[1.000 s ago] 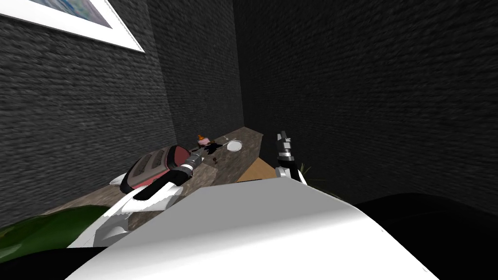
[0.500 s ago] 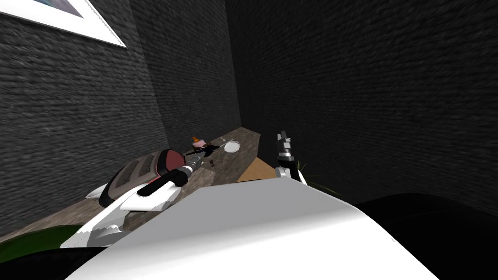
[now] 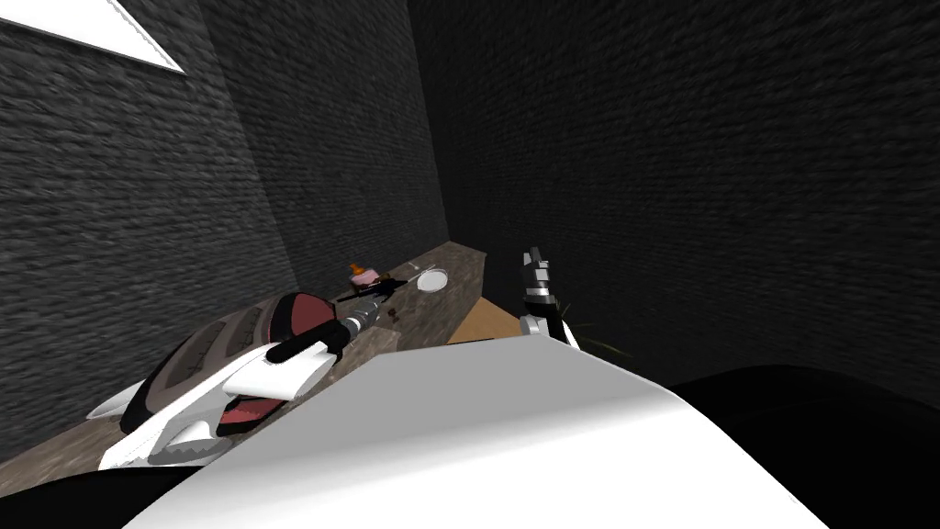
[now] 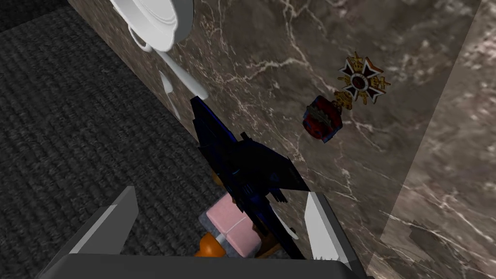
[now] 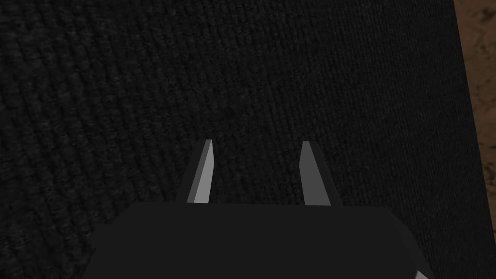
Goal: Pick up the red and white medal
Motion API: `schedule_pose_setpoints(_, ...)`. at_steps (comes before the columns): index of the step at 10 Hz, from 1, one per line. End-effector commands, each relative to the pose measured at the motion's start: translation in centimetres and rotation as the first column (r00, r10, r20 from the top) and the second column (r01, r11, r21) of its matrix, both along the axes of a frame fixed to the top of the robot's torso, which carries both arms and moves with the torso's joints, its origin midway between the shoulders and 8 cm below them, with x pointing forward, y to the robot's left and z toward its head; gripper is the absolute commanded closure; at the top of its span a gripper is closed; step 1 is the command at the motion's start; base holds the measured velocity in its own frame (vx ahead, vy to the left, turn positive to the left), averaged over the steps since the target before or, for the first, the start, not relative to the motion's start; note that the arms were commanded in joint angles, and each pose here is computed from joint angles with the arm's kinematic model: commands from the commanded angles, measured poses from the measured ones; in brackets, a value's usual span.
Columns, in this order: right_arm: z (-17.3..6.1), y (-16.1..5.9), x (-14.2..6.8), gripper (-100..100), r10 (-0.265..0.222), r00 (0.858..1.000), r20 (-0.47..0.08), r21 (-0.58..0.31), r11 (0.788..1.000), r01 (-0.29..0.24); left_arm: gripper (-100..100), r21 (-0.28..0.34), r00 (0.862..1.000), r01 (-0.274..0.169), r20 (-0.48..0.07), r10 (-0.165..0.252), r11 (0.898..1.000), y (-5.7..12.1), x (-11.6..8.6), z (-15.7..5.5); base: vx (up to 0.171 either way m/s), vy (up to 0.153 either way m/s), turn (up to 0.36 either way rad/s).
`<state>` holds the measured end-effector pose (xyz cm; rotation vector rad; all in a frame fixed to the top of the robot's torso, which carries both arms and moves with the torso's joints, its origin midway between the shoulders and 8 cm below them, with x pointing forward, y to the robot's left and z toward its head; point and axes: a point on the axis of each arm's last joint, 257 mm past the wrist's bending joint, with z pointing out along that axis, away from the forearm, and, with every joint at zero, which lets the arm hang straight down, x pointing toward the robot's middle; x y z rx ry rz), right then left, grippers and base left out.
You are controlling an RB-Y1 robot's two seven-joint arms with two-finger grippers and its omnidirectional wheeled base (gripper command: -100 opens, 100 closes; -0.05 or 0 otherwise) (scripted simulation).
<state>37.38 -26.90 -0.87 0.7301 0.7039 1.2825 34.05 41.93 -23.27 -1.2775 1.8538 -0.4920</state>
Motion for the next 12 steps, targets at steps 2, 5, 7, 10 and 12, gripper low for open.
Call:
schedule_pose_setpoints(2, 0.0, 0.0, 0.0, 0, 0.000, 1.000, 0.000, 0.000, 1.000, 0.000, -100, 0.024, 0.995, -0.009, -0.098, 0.011, 1.000, 0.9, -1.7, -2.0, 0.030, 0.006, -0.151)
schedule_pose_setpoints(5, 0.0, 0.0, 0.0, 0, 0.000, 1.000, 0.000, 0.000, 1.000, 0.000, -100, 0.055, 0.976, -0.016, -0.217, 0.027, 0.998, 2.2, -3.8, -4.2, 0.029, -0.001, -0.136)
schedule_pose_setpoints(7, 0.0, 0.0, 0.0, 0, 0.000, 1.000, 0.000, 0.000, 1.000, 0.000, -100, 0.084, 0.946, -0.018, -0.321, 0.045, 0.996, 3.4, -6.0, -6.1, 0.035, 0.000, -0.136)
schedule_pose_setpoints(10, 0.0, 0.0, 0.0, 0, 0.000, 1.000, 0.000, 0.000, 1.000, 0.000, -100, 0.129, 0.888, -0.023, -0.454, 0.080, 0.991, 5.3, -9.3, -8.2, 0.046, 0.003, -0.177)
schedule_pose_setpoints(12, 0.0, 0.0, 0.0, 0, 0.000, 1.000, 0.000, 0.000, 1.000, 0.000, -100, 0.159, 0.840, -0.024, -0.533, 0.106, 0.987, 6.6, -11.6, -9.3, 0.044, 0.006, -0.131)
